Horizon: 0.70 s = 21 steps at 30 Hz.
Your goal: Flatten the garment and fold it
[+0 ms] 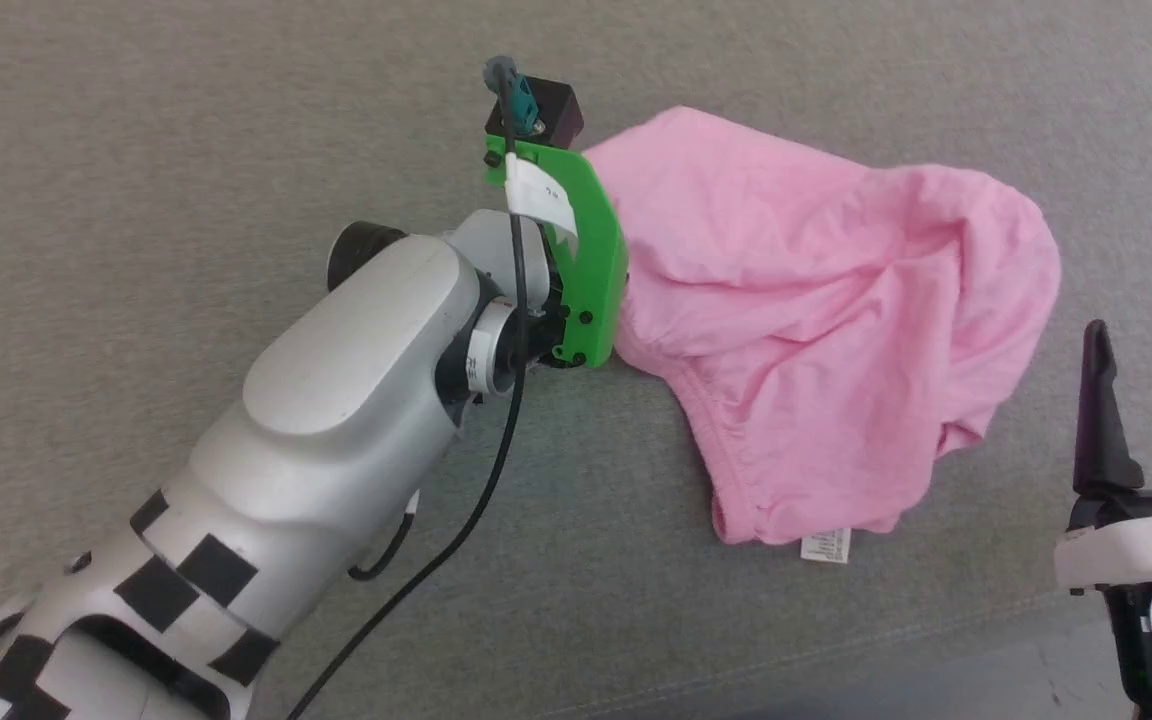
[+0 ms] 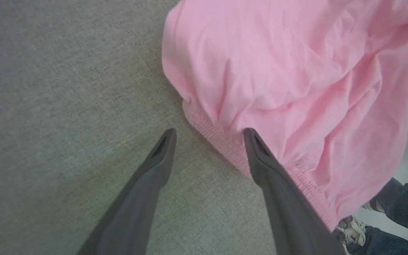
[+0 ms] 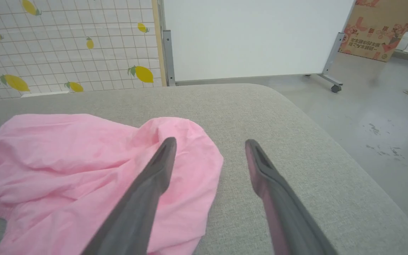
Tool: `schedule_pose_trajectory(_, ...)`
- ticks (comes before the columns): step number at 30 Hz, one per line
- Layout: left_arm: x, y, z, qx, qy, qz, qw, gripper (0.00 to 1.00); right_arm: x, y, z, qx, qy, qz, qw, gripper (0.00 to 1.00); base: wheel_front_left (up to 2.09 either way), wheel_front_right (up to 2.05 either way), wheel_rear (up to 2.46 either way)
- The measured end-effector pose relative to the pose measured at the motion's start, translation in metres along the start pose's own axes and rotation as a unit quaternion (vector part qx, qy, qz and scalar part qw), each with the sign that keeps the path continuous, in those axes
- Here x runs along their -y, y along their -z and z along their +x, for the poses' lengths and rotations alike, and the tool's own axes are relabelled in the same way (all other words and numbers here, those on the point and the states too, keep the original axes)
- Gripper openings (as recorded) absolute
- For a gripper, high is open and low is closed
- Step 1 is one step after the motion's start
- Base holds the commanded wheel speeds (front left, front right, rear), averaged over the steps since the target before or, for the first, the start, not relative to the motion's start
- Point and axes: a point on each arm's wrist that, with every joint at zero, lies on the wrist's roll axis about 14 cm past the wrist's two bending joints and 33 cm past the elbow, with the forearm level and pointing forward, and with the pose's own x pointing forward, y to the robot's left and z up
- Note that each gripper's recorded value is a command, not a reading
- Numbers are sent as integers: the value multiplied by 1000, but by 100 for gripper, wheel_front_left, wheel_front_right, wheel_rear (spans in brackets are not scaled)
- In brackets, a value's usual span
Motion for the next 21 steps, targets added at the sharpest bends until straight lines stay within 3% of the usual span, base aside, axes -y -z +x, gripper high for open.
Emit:
schedule_pose_trajectory(7,-3,23,33,-70,3,11,997,100,9,23,-5,-28,17,1,999,100,0,0,0)
schedule_pose_trajectory(8,-2,24,35,-76,7,13,997,80,10,25,-5,-31,18,1,999,100,0,0,0)
schedule_pose_trajectory(9,-2,25,37,-80,12,18,997,45,10,27,-5,-33,19,0,999,100,0,0,0)
schedule_pose_trajectory(10,-1,25,37,-80,15,20,996,0,10,27,-4,-33,20,0,999,100,0,0,0)
schedule_pose_trajectory(21,-21,16,6,10,-10,-4,1000,0,3,15,1,-20,7,1,1000,100,0,0,0)
